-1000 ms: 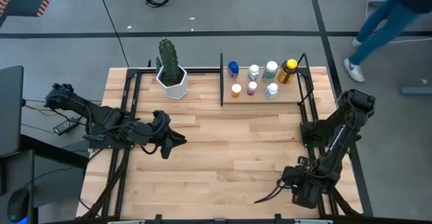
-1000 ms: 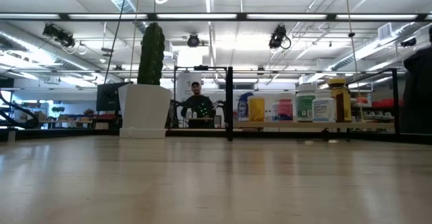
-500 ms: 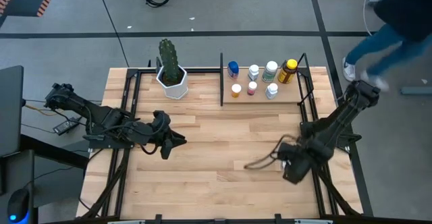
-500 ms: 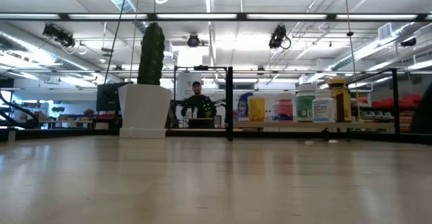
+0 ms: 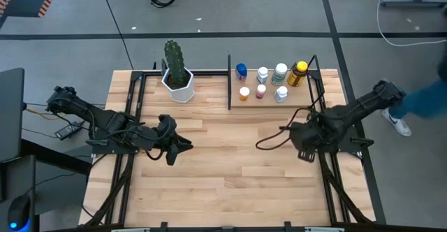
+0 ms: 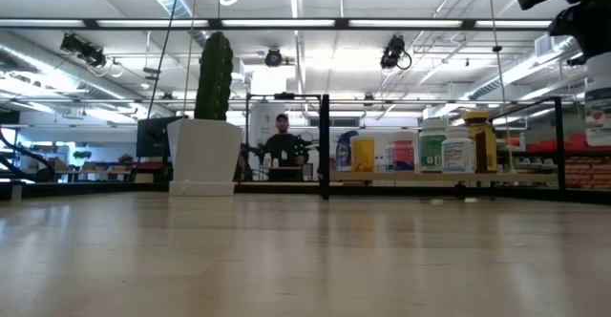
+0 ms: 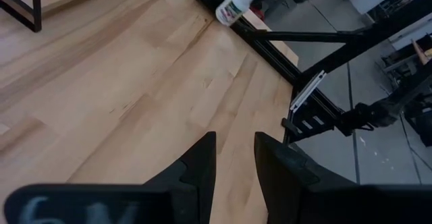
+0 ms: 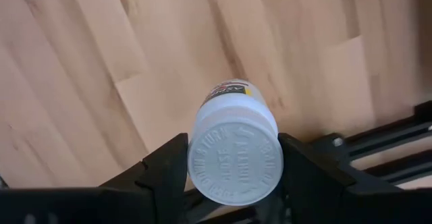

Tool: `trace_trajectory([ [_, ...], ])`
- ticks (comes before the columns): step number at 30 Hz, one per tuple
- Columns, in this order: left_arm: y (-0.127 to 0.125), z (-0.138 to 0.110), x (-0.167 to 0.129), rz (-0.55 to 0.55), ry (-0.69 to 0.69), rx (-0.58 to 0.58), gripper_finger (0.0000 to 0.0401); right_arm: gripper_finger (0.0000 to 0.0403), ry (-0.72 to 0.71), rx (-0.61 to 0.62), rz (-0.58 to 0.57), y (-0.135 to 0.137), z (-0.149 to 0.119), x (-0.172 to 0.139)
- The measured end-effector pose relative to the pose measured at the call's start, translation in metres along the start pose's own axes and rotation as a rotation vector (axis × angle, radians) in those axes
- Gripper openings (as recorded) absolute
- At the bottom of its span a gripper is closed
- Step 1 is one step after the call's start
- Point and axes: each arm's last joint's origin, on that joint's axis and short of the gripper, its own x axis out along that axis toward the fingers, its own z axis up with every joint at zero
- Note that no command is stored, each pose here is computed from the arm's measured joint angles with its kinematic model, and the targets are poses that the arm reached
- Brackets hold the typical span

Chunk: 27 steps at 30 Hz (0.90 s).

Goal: Pick and place medicine bottles onto shelf by color
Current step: Put the white green pill bottle on the shelf

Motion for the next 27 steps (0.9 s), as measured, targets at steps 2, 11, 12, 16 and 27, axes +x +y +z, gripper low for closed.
trace_trajectory([
  [2, 0.000, 0.000, 0.000, -0.001, 0.000, 0.008, 0.0107, 0.0220, 0.001, -0.024, 0.000, -0.006, 0.004, -0.001],
  [11, 0.000, 0.000, 0.000, 0.000, 0.001, 0.010, 0.0107, 0.0219, -0.006, -0.196, -0.047, -0.033, 0.022, 0.000],
  [12, 0.000, 0.000, 0.000, 0.000, 0.001, 0.010, 0.0107, 0.0219, -0.007, -0.207, -0.060, -0.036, 0.024, 0.000],
  [16, -0.001, -0.001, 0.000, -0.005, 0.006, 0.013, 0.0107, 0.0219, 0.004, -0.234, -0.112, -0.050, 0.030, 0.001],
  [27, -0.003, -0.005, -0.002, -0.018, 0.016, 0.023, 0.0107, 0.0219, 0.040, -0.210, -0.167, -0.091, 0.041, 0.001],
])
